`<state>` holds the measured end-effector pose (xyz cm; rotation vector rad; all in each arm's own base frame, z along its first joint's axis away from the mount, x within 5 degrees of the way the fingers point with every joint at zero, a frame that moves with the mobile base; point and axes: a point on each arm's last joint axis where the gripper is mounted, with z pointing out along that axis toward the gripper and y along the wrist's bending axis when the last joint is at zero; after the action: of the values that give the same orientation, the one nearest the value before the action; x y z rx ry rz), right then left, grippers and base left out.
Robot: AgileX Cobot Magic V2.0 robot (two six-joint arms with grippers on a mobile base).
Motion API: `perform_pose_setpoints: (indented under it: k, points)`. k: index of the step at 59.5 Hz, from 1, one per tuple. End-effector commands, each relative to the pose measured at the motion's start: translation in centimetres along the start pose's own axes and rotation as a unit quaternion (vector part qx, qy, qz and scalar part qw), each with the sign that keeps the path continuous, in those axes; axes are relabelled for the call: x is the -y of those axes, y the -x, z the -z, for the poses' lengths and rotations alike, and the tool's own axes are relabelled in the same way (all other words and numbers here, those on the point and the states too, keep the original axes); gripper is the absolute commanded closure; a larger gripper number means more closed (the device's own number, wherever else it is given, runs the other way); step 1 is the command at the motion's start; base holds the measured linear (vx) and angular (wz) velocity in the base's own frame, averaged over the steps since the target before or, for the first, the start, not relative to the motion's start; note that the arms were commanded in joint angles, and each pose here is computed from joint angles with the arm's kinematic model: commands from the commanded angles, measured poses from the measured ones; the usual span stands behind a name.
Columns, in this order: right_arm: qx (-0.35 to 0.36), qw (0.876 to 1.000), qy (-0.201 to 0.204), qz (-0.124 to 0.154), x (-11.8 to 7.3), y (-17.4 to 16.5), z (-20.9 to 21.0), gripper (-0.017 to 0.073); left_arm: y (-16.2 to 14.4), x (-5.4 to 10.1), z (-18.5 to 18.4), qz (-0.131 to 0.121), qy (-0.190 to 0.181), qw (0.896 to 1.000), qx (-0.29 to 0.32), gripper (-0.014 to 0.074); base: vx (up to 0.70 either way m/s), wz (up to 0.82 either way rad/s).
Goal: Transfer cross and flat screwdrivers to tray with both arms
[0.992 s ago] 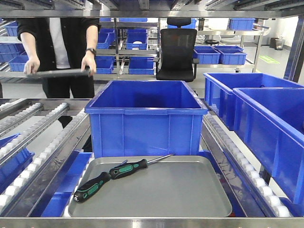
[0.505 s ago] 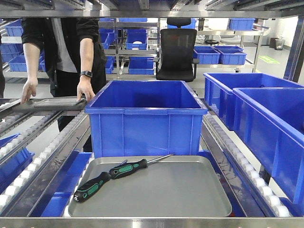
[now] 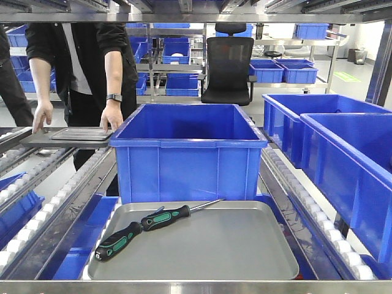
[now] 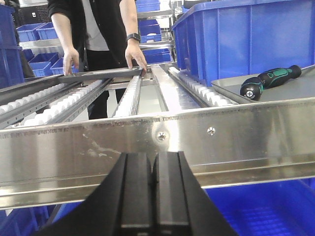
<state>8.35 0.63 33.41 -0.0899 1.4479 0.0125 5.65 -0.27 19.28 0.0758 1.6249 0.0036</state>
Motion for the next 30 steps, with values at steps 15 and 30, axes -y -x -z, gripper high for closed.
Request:
perform_pose_setpoints:
  k: [15,30]
  points:
    - [0.028,0.999,-0.026,0.0,0.5,1.2,0.0,0.0567,1.6,-0.1,0.3,0.006,0.004,0.998,0.057,0.0589,0.0,0.0]
    - [-0.062,0.998,-0.005,0.022,0.2,-1.4,-0.9,0.0567,1.6,-0.1,0.3,0.006,0.004,0.998,0.057,0.0589,0.0,0.0]
